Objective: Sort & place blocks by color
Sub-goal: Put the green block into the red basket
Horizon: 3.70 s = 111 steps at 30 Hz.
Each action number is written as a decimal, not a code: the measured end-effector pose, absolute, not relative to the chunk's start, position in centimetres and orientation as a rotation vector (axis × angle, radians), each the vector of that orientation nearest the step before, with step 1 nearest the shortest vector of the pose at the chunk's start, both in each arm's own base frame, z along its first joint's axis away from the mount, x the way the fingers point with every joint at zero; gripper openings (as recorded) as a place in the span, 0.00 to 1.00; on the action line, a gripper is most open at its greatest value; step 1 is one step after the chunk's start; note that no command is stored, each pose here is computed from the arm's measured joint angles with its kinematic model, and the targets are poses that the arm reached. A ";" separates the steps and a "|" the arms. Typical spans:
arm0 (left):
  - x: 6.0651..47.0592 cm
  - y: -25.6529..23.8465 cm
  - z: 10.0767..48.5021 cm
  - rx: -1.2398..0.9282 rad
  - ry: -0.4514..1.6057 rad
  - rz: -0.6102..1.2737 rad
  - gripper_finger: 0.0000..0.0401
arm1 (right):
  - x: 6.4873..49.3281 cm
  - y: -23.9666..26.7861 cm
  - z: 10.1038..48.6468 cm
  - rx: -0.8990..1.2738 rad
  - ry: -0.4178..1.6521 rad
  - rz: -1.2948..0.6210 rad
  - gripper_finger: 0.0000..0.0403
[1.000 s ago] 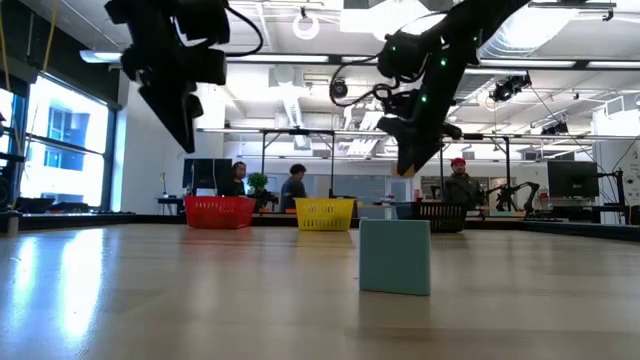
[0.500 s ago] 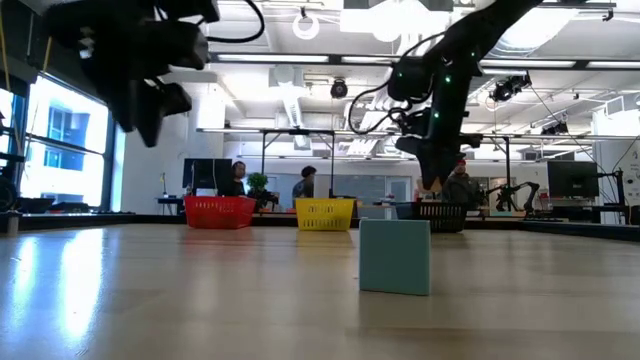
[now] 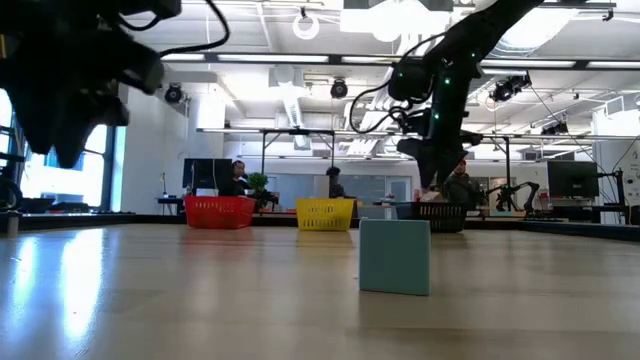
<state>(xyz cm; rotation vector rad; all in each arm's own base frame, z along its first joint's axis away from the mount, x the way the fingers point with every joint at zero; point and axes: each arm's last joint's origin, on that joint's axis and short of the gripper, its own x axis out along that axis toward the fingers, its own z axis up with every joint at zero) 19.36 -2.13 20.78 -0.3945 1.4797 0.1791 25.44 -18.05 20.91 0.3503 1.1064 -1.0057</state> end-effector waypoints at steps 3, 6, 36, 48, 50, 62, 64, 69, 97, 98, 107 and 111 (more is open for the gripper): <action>18.9 -2.9 20.2 -0.451 1.493 0.280 0.49 | 25.7 -18.2 21.0 0.357 1.066 -1.017 0.54; 18.5 -3.8 20.0 -0.501 1.504 0.351 0.49 | 26.0 -18.4 21.2 0.360 1.019 -1.015 0.56; 14.8 -12.8 20.0 -1.011 1.391 0.773 0.49 | 29.5 -13.5 21.3 0.436 0.993 -0.509 0.56; 14.5 -14.6 19.2 -1.082 1.253 0.872 0.49 | 31.9 -5.7 21.3 0.275 1.034 -0.265 0.56; 14.5 -15.0 18.7 -1.072 1.262 0.895 0.49 | 32.1 -4.6 21.3 0.256 1.038 -0.232 0.56; 15.4 -16.4 15.6 -1.028 1.338 1.001 0.49 | 32.4 -0.8 21.3 0.195 1.049 -0.128 0.56; 15.5 -16.5 15.2 -1.026 1.339 1.022 0.49 | 32.4 -0.5 21.3 0.191 1.050 -0.120 0.56; 15.9 -17.0 14.3 -1.034 1.339 1.020 0.49 | 32.4 -0.1 21.3 0.184 1.051 -0.109 0.56; 18.0 -13.4 15.4 -0.749 1.073 0.925 0.24 | 32.7 5.4 21.8 0.060 0.982 0.207 0.56; 18.3 -12.8 15.8 -0.731 1.050 0.922 0.24 | 32.7 5.4 21.8 0.052 0.977 0.213 0.56; 19.9 -6.6 19.8 -0.545 0.793 0.915 0.24 | 33.2 5.7 22.2 0.001 0.902 0.256 0.56; 19.9 -4.0 21.4 -0.451 0.720 0.941 0.24 | 33.6 5.7 22.5 0.002 0.854 0.244 0.56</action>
